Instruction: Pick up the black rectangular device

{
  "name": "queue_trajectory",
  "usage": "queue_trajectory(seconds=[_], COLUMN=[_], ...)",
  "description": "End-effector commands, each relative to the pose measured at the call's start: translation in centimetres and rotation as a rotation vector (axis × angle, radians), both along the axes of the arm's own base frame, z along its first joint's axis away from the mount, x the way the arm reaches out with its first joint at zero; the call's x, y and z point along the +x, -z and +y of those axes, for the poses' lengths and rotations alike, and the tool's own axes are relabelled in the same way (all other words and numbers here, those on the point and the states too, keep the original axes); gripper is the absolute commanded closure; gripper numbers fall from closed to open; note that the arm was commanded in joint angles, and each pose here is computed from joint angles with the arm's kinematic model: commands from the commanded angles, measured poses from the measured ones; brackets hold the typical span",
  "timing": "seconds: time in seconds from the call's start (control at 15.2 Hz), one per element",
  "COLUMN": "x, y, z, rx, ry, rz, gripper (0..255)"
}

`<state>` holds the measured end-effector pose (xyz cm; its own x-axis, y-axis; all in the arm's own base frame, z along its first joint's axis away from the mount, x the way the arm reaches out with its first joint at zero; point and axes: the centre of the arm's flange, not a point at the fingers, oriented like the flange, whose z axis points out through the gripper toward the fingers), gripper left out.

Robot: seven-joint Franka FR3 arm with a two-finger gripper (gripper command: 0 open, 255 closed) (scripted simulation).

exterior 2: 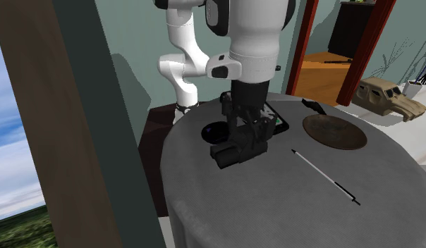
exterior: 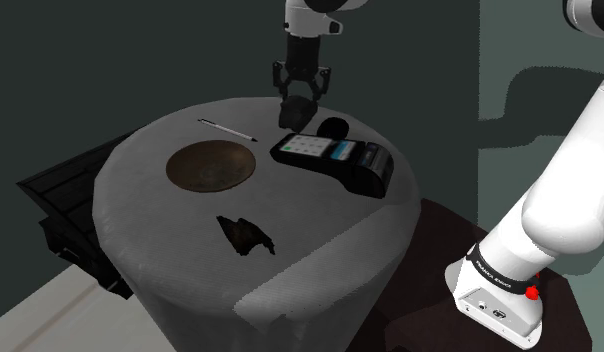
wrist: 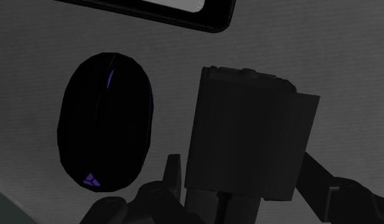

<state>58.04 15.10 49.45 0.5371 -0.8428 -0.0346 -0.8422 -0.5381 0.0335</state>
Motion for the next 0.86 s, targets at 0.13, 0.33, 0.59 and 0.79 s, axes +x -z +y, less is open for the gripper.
queue_trajectory(seconds=[0.13,0.33,0.59,0.79], x=[0.0,0.0,0.0,0.0], y=[-2.1,-3.7,-5.8,-6.4], z=[0.0,0.0,0.0,0.0], rx=[0.0,0.0,0.0,0.0], ry=[0.0,0.0,0.0,0.0], rz=[0.0,0.0,0.0,0.0], gripper=[255,255,255,255])
